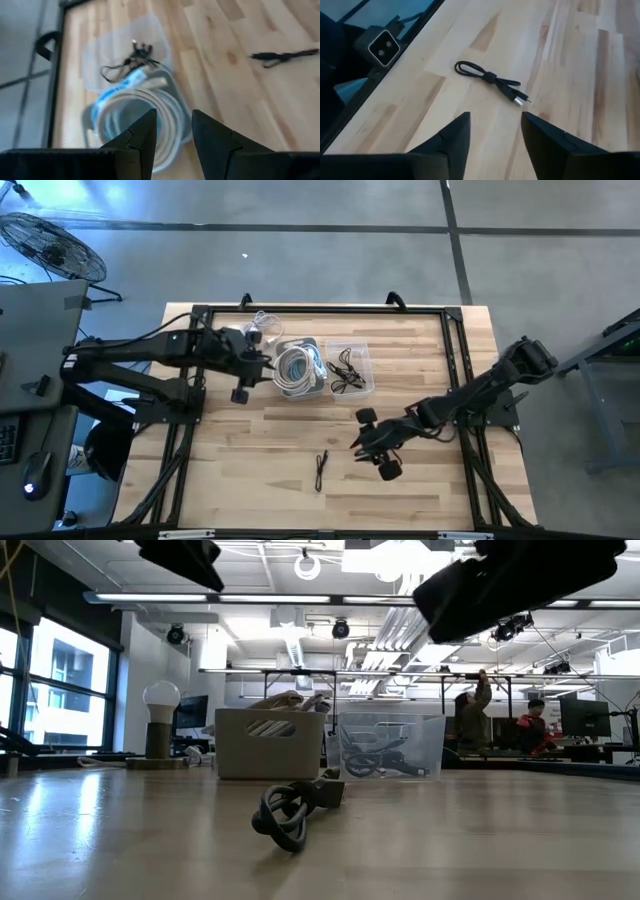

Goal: Pick & Place USB Port
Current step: Put the black charger cable into the transparent bin, then return to Home Position

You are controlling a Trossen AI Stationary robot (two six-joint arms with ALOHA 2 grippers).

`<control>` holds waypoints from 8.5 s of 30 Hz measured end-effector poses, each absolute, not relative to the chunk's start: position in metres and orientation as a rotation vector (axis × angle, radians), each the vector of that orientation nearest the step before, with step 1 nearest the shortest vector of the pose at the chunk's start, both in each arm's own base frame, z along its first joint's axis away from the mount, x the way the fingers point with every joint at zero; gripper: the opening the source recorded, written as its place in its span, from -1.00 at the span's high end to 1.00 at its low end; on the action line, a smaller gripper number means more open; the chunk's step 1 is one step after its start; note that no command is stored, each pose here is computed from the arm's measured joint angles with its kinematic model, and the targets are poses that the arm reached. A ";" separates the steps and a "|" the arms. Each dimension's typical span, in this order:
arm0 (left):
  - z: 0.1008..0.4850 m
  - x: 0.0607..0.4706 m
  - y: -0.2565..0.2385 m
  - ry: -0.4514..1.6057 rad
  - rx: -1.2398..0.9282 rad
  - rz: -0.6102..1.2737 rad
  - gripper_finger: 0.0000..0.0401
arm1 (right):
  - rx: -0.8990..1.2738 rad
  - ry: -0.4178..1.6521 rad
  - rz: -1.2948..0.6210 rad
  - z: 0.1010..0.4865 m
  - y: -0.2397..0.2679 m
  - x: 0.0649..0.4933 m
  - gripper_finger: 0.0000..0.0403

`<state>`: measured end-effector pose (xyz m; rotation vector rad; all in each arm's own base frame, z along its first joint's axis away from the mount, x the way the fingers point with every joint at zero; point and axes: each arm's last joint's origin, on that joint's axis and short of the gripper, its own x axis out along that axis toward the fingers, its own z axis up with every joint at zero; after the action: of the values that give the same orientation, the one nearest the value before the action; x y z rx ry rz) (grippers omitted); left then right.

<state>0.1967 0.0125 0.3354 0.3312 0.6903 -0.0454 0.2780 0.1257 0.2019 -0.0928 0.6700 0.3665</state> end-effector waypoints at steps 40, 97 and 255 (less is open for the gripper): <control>0.323 0.179 -0.017 0.877 0.281 -0.003 0.41 | -0.523 0.863 0.670 0.171 0.153 0.374 -0.07; 0.324 0.180 -0.017 0.867 0.279 -0.002 0.41 | -0.417 0.889 0.623 0.135 0.130 0.417 0.92; 0.252 0.067 -0.003 0.116 0.534 0.019 0.41 | -0.094 0.262 0.044 0.265 -0.043 0.124 0.97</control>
<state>0.0671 -0.0034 0.2517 0.5338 0.1156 0.0192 0.1240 -0.0426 0.2655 -0.0938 0.2616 0.0438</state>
